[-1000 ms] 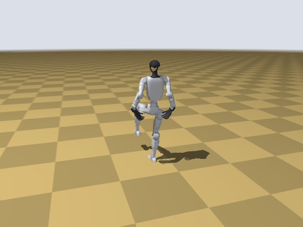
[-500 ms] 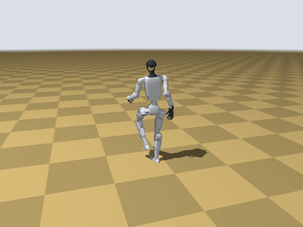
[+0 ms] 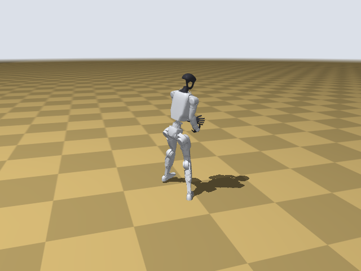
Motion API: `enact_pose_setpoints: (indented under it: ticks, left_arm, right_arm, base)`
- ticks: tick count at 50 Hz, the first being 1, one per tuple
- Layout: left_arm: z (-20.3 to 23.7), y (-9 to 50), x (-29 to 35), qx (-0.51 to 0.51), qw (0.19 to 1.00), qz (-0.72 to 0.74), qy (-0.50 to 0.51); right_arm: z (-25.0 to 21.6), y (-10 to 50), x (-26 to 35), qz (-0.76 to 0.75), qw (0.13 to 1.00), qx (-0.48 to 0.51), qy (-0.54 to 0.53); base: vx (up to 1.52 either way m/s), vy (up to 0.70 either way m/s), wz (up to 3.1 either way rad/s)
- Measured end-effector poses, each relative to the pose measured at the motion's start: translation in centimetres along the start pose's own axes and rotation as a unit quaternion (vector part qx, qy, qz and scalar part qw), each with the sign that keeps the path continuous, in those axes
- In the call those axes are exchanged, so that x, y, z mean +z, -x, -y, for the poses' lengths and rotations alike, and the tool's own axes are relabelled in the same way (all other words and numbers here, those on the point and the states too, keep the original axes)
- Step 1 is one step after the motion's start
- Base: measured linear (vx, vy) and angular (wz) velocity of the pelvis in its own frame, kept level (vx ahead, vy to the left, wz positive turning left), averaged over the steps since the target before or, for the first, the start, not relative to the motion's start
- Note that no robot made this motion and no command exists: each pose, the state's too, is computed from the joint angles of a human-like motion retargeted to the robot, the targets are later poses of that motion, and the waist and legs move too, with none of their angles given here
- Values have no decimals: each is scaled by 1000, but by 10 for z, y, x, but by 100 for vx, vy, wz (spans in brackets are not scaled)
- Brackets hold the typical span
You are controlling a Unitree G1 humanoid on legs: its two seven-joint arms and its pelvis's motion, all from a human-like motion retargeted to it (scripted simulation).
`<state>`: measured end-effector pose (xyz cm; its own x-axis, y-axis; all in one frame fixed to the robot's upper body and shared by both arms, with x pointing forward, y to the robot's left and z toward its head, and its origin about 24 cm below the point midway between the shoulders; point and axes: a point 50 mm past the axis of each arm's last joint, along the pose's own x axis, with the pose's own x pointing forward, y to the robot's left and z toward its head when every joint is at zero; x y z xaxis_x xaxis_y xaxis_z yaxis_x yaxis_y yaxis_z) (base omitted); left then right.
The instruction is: Kungfu
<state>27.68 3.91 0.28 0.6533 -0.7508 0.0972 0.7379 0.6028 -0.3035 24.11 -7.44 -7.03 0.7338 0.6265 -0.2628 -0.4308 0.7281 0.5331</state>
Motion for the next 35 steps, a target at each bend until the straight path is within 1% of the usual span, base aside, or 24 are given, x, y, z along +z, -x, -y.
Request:
enact_pose_setpoints:
  ticks: [2,5,8,10,12,15,20,23,26,28,31,35]
  left_arm:
    - [10,3,-27,-10,998,-48,32]
    - [9,-5,-29,-46,993,-67,80]
    - [16,-8,-32,-42,994,-61,83]
    - [17,-9,-29,-27,996,-49,69]
    - [12,-11,-21,-21,997,-38,66]
    - [1,-11,-13,-17,995,-40,94]
    - [-38,-6,22,-7,993,-52,104]
    - [-68,10,39,35,993,-69,88]
    - [-96,39,41,90,987,-120,59]
    - [-99,56,25,112,979,-158,59]
    - [-82,76,-18,97,964,-225,100]
    - [-28,103,-84,3,923,-320,212]
  right_arm:
    - [-10,-5,-7,-27,998,49,3]
    - [-16,-13,-1,-33,996,86,4]
    - [-11,-8,-3,-17,997,72,-12]
    - [-7,-2,-2,-2,998,63,12]
    - [-2,2,8,15,995,67,68]
    - [-3,8,19,41,984,92,148]
    - [-15,19,57,136,936,155,283]
    - [-24,28,98,203,884,211,364]
    - [-41,46,170,312,815,269,407]
    - [-56,63,225,379,766,293,429]
    - [-87,92,308,476,687,299,460]
    - [-132,144,398,596,593,256,477]
  base:
    - [-4,27,14]
    - [-31,28,-2]
    - [19,21,-37]
    - [28,30,-81]
    - [20,36,-37]
    - [40,28,-23]
    - [47,20,-28]
    - [54,40,-45]
    - [50,12,-84]
    - [37,35,-105]
    - [24,29,-80]
    - [20,-5,1]
